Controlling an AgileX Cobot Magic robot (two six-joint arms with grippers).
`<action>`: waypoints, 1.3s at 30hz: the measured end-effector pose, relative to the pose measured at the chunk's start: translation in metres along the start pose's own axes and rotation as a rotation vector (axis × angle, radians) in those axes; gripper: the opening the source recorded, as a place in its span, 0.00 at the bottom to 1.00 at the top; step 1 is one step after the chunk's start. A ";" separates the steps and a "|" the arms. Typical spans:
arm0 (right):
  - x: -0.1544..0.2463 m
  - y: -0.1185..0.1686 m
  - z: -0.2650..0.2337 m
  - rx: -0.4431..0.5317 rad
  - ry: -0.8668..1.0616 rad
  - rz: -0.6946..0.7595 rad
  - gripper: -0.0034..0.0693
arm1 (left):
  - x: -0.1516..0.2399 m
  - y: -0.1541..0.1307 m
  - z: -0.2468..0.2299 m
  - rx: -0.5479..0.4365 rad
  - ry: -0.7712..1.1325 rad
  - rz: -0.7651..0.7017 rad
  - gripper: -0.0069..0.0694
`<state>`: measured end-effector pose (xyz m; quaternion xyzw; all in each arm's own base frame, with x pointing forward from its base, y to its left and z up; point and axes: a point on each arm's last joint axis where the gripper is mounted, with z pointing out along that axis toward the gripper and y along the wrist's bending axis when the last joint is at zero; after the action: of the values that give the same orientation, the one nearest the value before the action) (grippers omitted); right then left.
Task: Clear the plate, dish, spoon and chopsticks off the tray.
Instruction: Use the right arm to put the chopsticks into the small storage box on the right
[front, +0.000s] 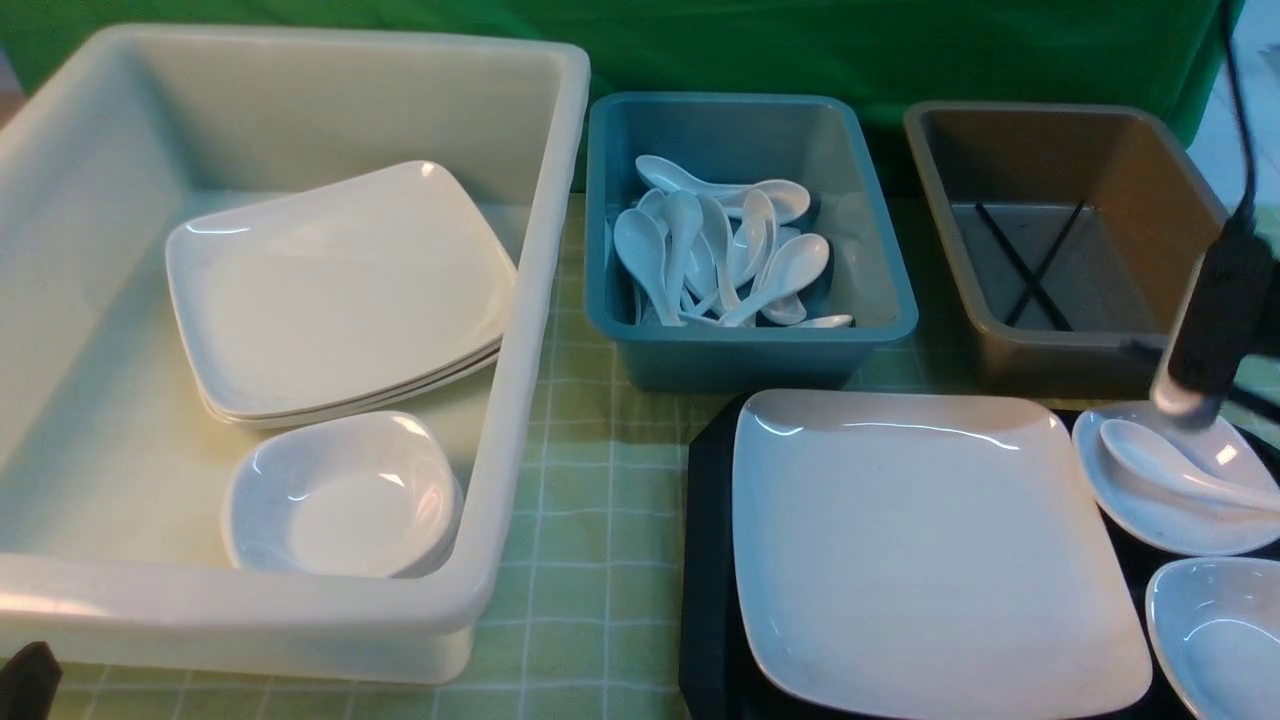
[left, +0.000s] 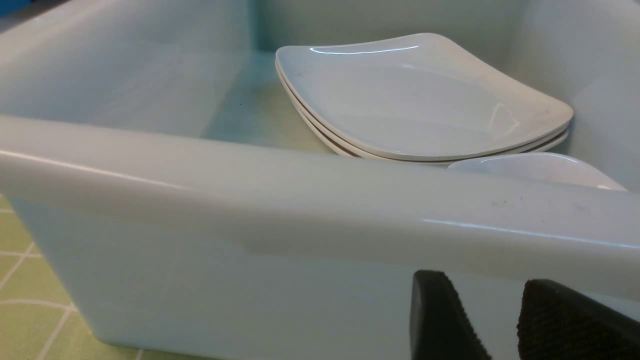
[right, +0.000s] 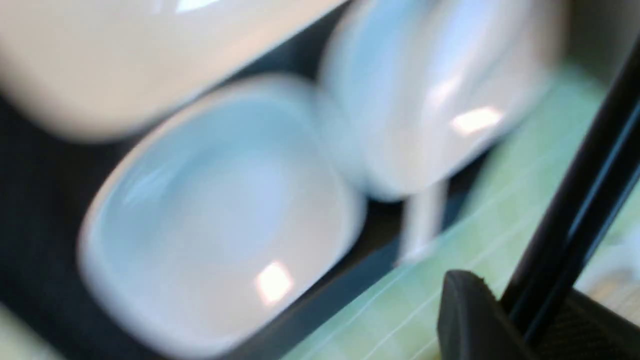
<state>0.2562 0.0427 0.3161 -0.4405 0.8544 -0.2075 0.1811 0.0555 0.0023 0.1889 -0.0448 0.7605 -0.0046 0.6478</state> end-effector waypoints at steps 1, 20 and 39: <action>-0.009 -0.012 -0.012 0.054 -0.088 0.092 0.18 | 0.000 0.000 0.000 0.000 0.000 0.000 0.38; -0.091 -0.146 0.115 0.016 -0.416 1.011 0.18 | 0.000 0.000 0.000 0.000 -0.001 0.000 0.38; -0.103 -0.140 0.179 -0.065 -0.312 1.173 0.68 | 0.000 0.000 0.000 0.000 -0.001 0.000 0.38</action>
<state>0.4952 0.0196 0.2492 0.0733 0.9240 0.0201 0.3748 0.0555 0.0023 0.1889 -0.0448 0.7603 -0.0045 0.6480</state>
